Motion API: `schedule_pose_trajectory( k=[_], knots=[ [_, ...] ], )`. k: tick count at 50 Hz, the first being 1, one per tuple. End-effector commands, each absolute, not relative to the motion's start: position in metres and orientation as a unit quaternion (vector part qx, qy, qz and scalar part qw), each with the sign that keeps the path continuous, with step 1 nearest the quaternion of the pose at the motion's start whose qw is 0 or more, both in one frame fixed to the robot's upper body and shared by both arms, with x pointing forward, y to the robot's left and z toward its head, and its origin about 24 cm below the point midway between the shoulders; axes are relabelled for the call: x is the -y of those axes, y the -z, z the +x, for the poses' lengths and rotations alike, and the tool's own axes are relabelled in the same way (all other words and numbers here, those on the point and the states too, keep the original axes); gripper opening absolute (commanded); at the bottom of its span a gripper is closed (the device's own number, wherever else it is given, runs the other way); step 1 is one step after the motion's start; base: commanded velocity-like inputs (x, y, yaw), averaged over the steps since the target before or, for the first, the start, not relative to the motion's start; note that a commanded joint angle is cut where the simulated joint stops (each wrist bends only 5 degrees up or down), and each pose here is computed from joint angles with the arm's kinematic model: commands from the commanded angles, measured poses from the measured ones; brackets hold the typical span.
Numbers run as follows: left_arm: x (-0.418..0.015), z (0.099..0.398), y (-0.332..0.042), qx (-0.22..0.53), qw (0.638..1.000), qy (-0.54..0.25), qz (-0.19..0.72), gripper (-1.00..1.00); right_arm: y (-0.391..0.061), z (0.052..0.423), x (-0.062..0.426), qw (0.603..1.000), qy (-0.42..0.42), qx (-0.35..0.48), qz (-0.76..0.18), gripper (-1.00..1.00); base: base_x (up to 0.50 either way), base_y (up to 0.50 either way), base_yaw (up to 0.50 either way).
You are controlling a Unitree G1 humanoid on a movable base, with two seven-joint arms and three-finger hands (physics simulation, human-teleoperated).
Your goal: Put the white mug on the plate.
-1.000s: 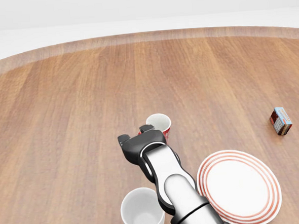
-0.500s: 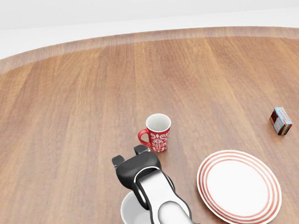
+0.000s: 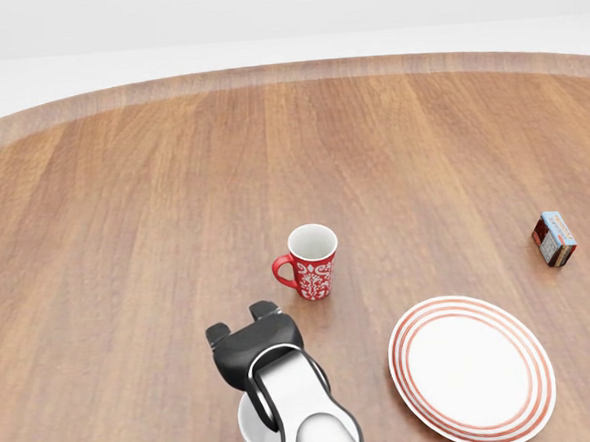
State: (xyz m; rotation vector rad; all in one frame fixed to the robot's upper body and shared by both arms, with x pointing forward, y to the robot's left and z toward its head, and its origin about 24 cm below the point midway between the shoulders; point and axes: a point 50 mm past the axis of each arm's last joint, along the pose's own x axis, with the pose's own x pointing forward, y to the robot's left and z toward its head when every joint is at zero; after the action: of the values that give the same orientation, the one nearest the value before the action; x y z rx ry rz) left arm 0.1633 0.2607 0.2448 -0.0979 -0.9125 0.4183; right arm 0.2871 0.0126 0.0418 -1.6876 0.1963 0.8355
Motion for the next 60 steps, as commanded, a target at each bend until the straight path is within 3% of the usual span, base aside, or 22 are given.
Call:
schedule_pose_trajectory(
  k=[1,25,44,45,47,60],
  knots=[
    [-0.261,0.163,-0.244,0.436,0.876,-0.2,-0.047,1.0,-0.032,0.291,-0.011,0.571,-0.374,-0.105,-0.724,1.0,0.0,0.0,0.0],
    [-0.261,0.163,-0.246,0.441,0.874,-0.198,-0.054,1.0,0.001,0.297,-0.012,0.521,-0.448,-0.175,-0.705,1.0,0.0,0.0,0.0],
    [-0.26,0.163,-0.245,0.438,0.875,-0.198,-0.052,1.0,0.002,0.299,-0.01,0.52,-0.452,-0.183,-0.701,1.0,0.0,0.0,0.0],
    [-0.26,0.163,-0.245,0.438,0.875,-0.198,-0.052,1.0,0.002,0.299,-0.01,0.52,-0.452,-0.183,-0.701,0.87,0.0,0.0,0.0],
    [-0.259,0.164,-0.244,0.436,0.876,-0.198,-0.051,1.0,0.002,0.3,-0.01,0.52,-0.453,-0.184,-0.7,-1.0,0.0,0.0,0.0],
    [-0.259,0.166,-0.24,0.426,0.881,-0.198,-0.048,1.0,0.003,0.295,-0.011,0.515,-0.445,-0.174,-0.712,-1.0,0.0,0.0,0.0]
  ],
)
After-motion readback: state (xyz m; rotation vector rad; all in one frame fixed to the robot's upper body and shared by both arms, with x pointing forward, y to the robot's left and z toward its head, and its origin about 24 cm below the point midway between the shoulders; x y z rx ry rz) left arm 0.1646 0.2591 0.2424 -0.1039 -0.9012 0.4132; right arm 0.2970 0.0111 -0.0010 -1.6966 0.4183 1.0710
